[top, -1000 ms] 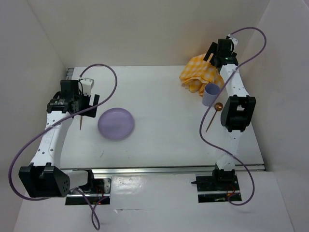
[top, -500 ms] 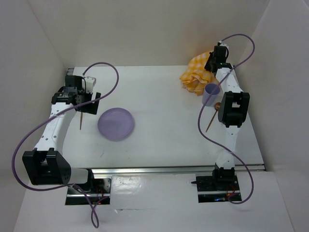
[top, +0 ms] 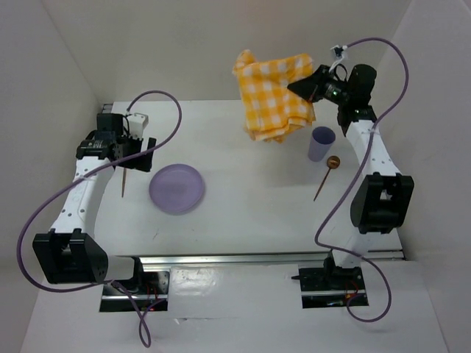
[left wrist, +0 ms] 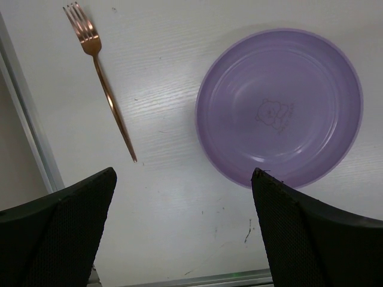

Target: Set the dinner table for one person

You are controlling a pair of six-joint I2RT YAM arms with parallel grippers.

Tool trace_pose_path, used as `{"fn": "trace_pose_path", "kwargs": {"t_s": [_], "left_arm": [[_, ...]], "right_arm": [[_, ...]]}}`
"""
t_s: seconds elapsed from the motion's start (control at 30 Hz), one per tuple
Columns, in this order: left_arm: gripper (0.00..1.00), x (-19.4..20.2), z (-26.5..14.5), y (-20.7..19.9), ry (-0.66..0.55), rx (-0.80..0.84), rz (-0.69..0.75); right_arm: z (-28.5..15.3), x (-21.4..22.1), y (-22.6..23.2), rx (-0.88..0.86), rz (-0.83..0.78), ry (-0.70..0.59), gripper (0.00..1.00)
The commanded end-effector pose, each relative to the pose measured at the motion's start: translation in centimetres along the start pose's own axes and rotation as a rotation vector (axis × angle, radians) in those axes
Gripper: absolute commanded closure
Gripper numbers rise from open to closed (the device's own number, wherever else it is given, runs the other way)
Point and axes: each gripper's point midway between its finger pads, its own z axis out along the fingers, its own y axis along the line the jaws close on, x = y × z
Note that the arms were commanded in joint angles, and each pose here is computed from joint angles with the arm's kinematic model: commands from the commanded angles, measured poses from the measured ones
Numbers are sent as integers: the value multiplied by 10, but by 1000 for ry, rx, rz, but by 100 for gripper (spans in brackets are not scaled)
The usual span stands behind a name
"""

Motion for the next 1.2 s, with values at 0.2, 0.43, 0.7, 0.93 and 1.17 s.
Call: {"fn": "trace_pose_path", "kwargs": {"t_s": [0.2,0.43,0.7,0.93,1.17], "left_arm": [[0,-65,-68,-84,-226,508,102],[0,-94,-72,-170,-196,740,226],[0,-106,-81,-189,-269,672,398],[0,-107,-107,-218,-250,836,433],[0,-106,-77,-241,-189,749,514]], "right_arm": [[-52,115,110,-501,128,264,100],[-63,131,143,-569,46,284,100],[-69,143,139,-501,87,317,100],[-61,145,143,-437,35,292,100],[-54,152,150,-421,38,306,100]]}}
